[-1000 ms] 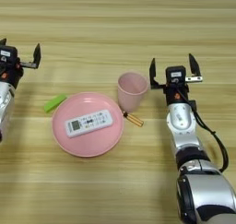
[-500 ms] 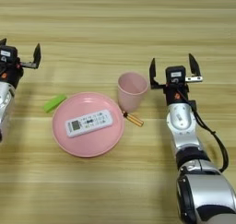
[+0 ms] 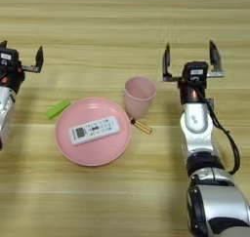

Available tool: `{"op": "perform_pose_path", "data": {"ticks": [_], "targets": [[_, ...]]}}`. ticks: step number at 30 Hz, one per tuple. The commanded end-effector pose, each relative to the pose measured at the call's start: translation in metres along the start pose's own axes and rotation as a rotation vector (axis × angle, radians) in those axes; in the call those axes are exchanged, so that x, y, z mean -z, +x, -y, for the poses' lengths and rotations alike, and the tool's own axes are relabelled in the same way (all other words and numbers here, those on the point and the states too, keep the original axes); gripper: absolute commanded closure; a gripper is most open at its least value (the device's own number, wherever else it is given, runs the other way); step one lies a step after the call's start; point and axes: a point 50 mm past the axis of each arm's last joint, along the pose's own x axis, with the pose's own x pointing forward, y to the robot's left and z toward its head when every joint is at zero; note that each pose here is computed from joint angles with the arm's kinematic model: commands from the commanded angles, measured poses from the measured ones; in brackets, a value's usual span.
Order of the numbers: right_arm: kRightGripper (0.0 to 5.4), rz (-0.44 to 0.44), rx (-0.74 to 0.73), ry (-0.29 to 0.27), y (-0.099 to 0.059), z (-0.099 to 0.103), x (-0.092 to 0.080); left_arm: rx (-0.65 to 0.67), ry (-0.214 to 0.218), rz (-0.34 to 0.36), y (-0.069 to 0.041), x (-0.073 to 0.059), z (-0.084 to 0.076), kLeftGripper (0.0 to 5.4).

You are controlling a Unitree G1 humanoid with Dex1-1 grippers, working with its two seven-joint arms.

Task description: Move the objects on the table

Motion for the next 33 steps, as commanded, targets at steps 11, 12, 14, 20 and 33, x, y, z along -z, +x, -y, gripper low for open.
{"op": "perform_pose_path", "data": {"ticks": [11,12,14,20,33], "targets": [[0.01,-0.073,-0.61,0.213,-0.012,-0.021,-0.029,0.003,-0.004,0.011,0.002,-0.003,0.003,0.0],[0.01,-0.097,-0.648,0.222,-0.014,-0.02,-0.029,0.003,-0.005,0.012,0.002,-0.003,0.003,0.0],[0.01,-0.14,-0.695,0.228,-0.016,-0.013,-0.03,0.003,-0.005,0.012,0.002,-0.003,0.003,0.0],[0.01,-0.243,-0.767,0.262,-0.016,0.008,-0.033,0.003,-0.005,0.014,0.002,-0.003,0.004,0.0],[0.01,-0.543,-1.002,0.242,-0.054,0.025,-0.014,0.004,-0.002,0.016,0.002,-0.003,0.004,0.0]]}}
